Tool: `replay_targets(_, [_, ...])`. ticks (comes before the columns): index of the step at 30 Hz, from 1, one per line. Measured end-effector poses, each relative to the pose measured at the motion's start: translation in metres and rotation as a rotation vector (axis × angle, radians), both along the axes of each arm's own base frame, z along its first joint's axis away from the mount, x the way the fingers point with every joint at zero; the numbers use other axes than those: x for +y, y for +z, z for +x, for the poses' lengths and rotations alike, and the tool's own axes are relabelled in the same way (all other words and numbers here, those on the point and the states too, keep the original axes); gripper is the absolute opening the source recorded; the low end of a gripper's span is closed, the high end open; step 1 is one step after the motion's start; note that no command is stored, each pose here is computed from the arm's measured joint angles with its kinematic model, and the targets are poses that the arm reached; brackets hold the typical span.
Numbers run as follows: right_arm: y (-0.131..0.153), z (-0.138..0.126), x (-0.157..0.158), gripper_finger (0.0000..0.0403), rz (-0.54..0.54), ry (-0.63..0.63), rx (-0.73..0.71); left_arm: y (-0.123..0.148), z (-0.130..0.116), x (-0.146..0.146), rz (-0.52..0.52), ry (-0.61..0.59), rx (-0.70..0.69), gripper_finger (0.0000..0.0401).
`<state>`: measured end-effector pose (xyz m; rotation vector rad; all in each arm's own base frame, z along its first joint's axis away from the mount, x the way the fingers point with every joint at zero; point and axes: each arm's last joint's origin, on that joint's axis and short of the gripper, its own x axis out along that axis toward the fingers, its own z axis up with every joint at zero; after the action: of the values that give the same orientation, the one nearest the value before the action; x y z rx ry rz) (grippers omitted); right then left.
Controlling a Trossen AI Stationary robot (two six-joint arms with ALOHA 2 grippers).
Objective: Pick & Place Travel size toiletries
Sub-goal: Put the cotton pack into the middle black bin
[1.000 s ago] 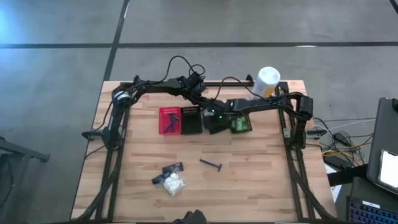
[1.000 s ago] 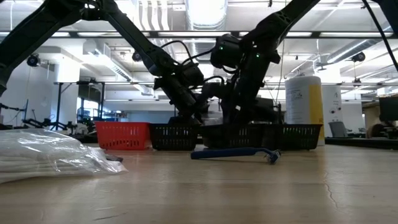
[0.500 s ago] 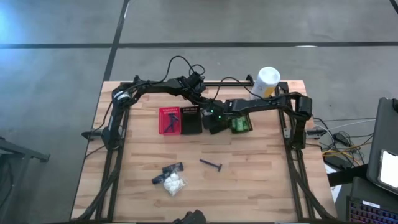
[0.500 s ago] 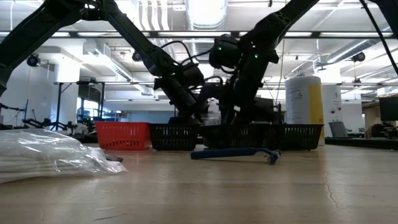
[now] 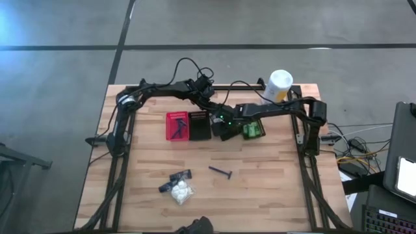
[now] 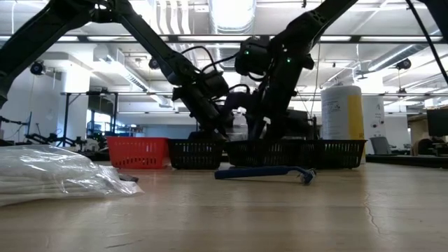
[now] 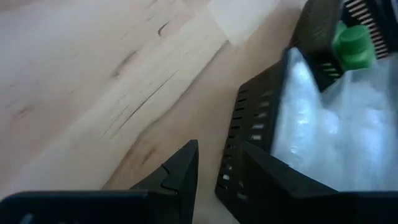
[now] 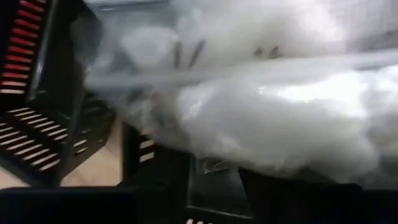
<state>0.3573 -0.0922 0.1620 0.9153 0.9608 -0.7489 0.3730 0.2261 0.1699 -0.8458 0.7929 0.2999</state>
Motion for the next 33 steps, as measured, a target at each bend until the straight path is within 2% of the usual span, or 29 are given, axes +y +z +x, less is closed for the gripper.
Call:
replay_targets(7, [0.010,0.001,0.010,0.0157,-0.004,0.030,-0.010,0.007,-0.008,0.007,0.019,0.008,0.005,0.0120])
replay_targets(15, [0.009,-0.004,0.017,0.0175,0.009,0.041,0.054,0.021,-0.013,0.009,0.055,0.001,-0.019,0.0120])
replay_targets(26, [0.026,-0.009,0.025,0.0165,-0.017,0.052,0.038,0.065,-0.030,0.002,0.142,-0.028,-0.059,0.0120])
replay_targets(33, [0.045,-0.013,0.035,0.0153,-0.067,0.032,-0.017,0.099,-0.053,-0.013,0.207,-0.100,-0.029,0.0120])
